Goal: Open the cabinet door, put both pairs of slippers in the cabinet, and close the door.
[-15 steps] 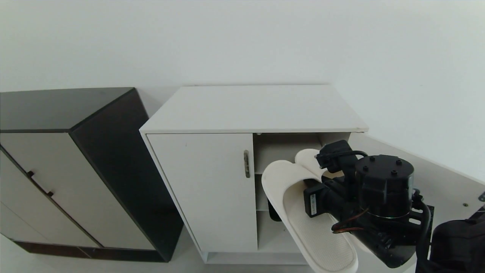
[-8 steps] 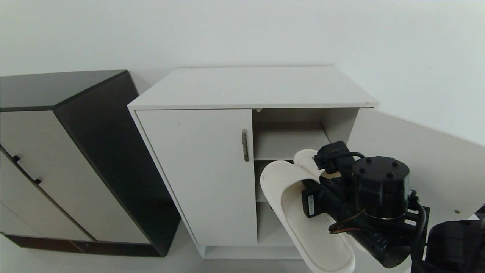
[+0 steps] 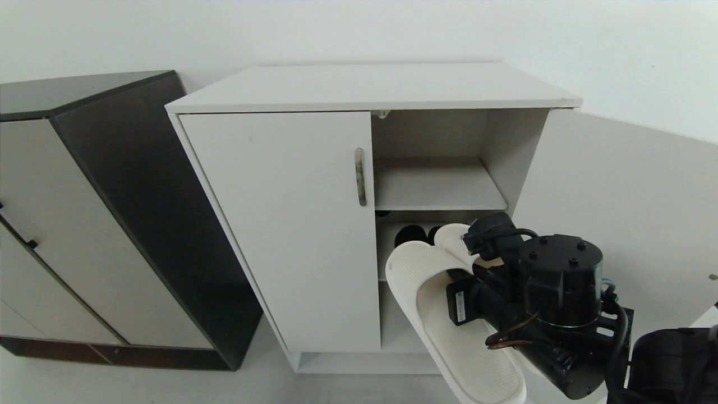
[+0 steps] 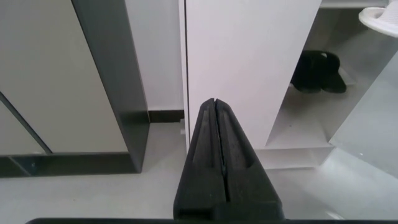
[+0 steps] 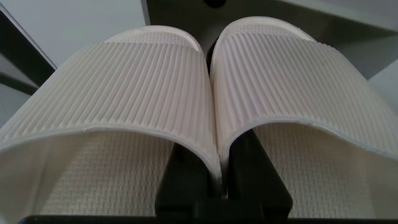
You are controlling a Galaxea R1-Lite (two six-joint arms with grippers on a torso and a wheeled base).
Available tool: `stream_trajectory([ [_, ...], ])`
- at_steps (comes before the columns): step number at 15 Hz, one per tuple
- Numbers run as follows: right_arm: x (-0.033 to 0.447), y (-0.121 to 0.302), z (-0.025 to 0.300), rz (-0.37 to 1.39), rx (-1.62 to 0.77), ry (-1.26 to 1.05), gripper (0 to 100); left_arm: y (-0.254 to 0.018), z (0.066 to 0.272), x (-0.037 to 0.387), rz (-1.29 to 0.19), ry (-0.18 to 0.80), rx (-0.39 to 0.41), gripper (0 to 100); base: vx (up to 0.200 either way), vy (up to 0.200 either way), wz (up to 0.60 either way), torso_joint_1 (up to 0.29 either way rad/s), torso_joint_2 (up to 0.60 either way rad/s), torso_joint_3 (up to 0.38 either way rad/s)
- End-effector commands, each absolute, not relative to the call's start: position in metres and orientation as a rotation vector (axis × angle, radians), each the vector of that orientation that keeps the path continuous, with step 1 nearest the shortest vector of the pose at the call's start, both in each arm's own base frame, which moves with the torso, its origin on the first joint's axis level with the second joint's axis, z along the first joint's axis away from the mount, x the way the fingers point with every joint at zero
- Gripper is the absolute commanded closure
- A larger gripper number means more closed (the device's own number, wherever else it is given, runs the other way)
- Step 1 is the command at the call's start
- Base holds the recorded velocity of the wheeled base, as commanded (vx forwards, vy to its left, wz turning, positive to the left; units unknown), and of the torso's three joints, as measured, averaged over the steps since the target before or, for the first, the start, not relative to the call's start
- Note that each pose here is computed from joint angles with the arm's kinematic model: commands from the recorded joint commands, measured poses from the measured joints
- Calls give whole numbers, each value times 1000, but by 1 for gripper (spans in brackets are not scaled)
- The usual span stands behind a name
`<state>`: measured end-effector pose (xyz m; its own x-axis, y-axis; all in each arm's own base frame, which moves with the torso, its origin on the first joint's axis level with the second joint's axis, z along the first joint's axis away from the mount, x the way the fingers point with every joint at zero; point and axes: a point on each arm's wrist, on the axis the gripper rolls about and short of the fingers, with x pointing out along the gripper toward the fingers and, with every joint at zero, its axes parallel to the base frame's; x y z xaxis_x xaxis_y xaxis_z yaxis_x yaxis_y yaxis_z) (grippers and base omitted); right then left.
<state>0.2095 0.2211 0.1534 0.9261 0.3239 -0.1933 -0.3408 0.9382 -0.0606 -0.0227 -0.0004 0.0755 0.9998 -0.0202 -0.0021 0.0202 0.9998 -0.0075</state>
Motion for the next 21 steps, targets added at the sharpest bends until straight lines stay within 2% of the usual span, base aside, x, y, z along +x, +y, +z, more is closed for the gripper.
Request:
stream_trajectory([
  [1,210,222,152,342,-96,185,100,0,76,-23,-18,2,-8,100,0,0,0,-80,437,364],
  [7,210,221,150,345,-101,191,100,0,76,-23,-18,2,-8,100,0,0,0,-27,360,325],
  [21,212,225,141,349,-108,193,100,0,76,-23,-18,2,-8,100,0,0,-43,0,6,6],
])
